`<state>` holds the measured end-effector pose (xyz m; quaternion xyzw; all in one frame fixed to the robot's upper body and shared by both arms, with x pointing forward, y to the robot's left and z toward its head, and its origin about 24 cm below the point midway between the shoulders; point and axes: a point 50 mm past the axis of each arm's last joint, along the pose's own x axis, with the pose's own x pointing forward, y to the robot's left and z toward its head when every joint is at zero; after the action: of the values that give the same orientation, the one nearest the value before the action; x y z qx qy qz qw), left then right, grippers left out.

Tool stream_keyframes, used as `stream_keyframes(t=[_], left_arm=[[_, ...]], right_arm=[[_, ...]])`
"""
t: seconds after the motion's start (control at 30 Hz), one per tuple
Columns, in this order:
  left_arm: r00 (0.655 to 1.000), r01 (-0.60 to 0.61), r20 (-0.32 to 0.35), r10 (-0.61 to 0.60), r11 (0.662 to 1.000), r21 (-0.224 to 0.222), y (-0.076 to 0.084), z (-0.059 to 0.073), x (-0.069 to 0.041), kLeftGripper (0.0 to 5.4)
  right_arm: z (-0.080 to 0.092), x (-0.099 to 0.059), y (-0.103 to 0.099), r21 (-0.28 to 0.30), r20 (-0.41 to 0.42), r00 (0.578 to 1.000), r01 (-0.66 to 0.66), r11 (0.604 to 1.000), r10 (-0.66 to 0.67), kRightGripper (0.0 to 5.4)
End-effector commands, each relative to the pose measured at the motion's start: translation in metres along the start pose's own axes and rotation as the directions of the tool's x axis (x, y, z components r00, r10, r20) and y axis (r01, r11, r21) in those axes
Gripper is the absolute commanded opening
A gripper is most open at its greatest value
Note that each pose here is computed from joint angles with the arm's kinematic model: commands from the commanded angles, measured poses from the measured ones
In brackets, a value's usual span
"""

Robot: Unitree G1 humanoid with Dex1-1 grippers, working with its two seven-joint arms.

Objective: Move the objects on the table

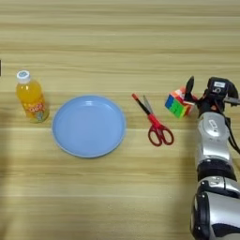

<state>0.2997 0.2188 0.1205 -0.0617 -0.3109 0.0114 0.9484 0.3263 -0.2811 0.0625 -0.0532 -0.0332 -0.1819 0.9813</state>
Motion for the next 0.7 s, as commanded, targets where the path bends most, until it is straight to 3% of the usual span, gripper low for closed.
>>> stream_keyframes(t=[0.03, 0.13, 0.4, 0.7], left_arm=[[0.992, 0.110, -0.055, -0.110, 0.994, -0.014, -0.014, -0.007, -0.007, 5.40], [0.978, 0.172, -0.116, -0.172, 0.985, -0.006, -0.022, -0.016, -0.011, 5.40], [0.948, 0.262, -0.193, -0.252, 0.965, 0.027, -0.031, -0.026, -0.018, 5.40], [0.930, 0.290, -0.259, -0.259, 0.953, 0.088, -0.030, -0.034, -0.022, 5.40]], right_arm=[[0.007, 0.005, 0.002, 0.003, 0.024, 1.000, -0.001, 1.000, 0.001, 5.38], [0.007, 0.004, 0.002, 0.005, 0.026, 1.000, 0.002, 1.000, -0.002, 5.38], [0.007, 0.004, 0.002, 0.009, 0.029, 1.000, 0.003, 1.000, -0.004, 5.38], [0.008, 0.004, 0.002, 0.014, 0.032, 0.999, 0.004, 1.000, -0.005, 5.38]])
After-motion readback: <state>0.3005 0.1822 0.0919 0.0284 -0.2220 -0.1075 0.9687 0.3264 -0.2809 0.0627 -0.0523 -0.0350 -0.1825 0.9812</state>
